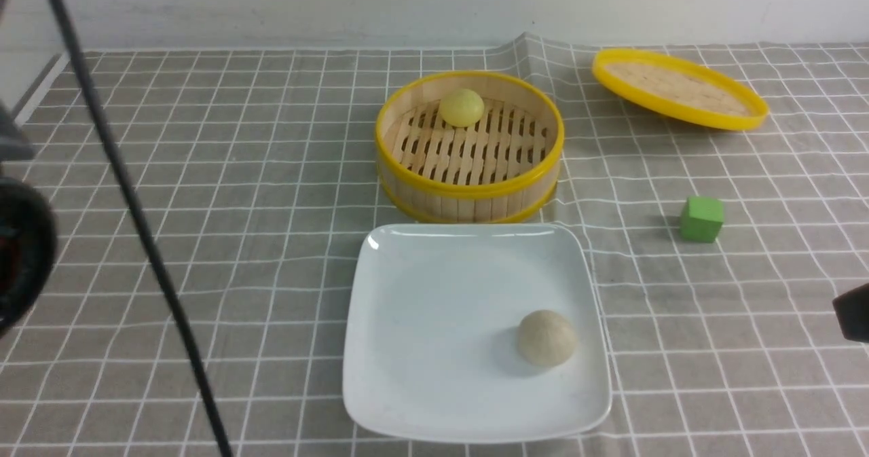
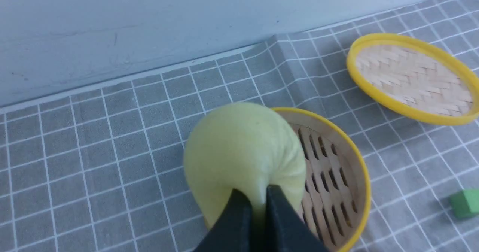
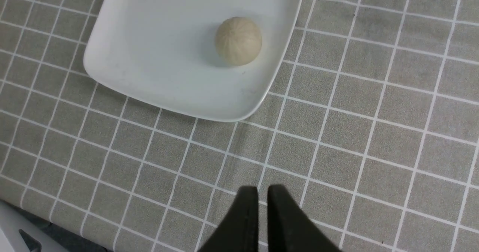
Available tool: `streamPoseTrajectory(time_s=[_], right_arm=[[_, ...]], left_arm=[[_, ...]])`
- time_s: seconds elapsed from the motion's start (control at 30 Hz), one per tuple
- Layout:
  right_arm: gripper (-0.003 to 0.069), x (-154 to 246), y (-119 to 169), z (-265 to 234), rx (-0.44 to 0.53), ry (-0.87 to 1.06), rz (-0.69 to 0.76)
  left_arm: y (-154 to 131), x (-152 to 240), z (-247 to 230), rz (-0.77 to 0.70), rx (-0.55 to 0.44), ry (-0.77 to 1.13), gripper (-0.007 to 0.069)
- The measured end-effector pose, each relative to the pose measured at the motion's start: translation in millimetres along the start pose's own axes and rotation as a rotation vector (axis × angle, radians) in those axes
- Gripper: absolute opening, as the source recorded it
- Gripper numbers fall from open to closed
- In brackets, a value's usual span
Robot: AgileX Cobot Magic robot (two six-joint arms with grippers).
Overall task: Put the steamed buns into the plate on the grey tablecloth.
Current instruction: 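Carry the bun from the bamboo steamer to the plate with the left gripper, then reach into the bamboo steamer and grasp a bun with the left gripper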
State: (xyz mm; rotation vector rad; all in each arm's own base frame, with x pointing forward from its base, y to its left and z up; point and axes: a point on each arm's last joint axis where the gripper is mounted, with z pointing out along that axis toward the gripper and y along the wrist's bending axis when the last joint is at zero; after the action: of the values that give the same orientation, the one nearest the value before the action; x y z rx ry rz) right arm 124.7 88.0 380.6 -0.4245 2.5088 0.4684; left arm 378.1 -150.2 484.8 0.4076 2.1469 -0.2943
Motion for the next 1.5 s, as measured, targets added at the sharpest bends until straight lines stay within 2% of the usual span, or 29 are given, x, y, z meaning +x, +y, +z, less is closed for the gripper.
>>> streamPoseTrajectory(time_s=[0.13,0.23,0.3,0.33,0.37,0.47,0.6,0.73,0.9,1.1,1.17,1.2,1.23,1.27,1.37,1.47,1.5], right_arm=[[0.0066,0.8,-0.2,0.0,0.002,0.009,0.0],[0.0071,1.0,-0.2,0.0,0.002,0.011,0.0],[0.0071,0.8,-0.4,0.0,0.004,0.009,-0.001],[0.0071,0.8,-0.5,0.0,0.006,0.009,-0.002],[0.0071,0.4,-0.6,0.0,0.007,0.005,-0.003],[0.0071,-0.4,-0.9,0.0,0.01,-0.004,-0.004],[0.0071,-0.7,-1.4,0.0,0.015,-0.008,-0.007],[0.0076,-1.2,-1.9,0.0,0.021,-0.013,-0.01],[0.0081,-2.2,-2.4,-0.1,0.027,-0.024,-0.014],[0.0082,-2.3,-2.4,-0.1,0.027,-0.026,-0.014],[0.0082,-2.3,-2.4,-0.1,0.027,-0.026,-0.014],[0.0083,-2.3,-2.4,-0.1,0.027,-0.026,-0.014],[0.0084,-2.3,-2.4,-0.1,0.027,-0.026,-0.014],[0.0085,-2.4,-2.6,-0.1,0.028,-0.026,-0.013],[0.009,-2.5,-2.6,-0.1,0.028,-0.027,-0.013],[0.0092,-2.5,-2.6,-0.1,0.028,-0.027,-0.013],[0.0094,-2.5,-2.6,-0.1,0.028,-0.027,-0.013]], left_arm=[[-3.0,27.5,-26.0,0.005,0.013,0.112,0.0022],[-5.4,77.9,-26.6,0.007,0.057,0.296,0.0022],[-12.3,115.2,-19.6,-0.008,0.151,0.415,0.0022],[-13.2,118.9,-18.6,-0.011,0.162,0.425,0.0022],[-18.8,143.0,-10.2,-0.033,0.238,0.475,0.0023],[-27.6,183.8,12.5,-0.089,0.36,0.515,0.0024],[-30.6,227.9,42.3,-0.107,0.434,0.527,0.0028],[-31.5,241.7,61.8,-0.101,0.47,0.526,0.0033],[-29.5,254.2,84.6,-0.099,0.47,0.554,0.0056],[-29.3,273.1,111.3,-0.175,0.479,0.621,0.0179],[-29.5,275.1,115.5,-0.197,0.478,0.622,0.0241],[-29.3,275.9,118.1,-0.21,0.474,0.617,0.0307],[-29.2,275.5,118.3,-0.209,0.473,0.615,0.0315],[-29.1,270.3,119.0,-0.201,0.472,0.598,0.0377],[-27.9,250.1,119.1,-0.154,0.467,0.548,0.0459],[-22.7,226.1,116.8,-0.132,0.447,0.511,0.0468],[-15.8,206.5,113.6,-0.125,0.418,0.481,0.0443]])
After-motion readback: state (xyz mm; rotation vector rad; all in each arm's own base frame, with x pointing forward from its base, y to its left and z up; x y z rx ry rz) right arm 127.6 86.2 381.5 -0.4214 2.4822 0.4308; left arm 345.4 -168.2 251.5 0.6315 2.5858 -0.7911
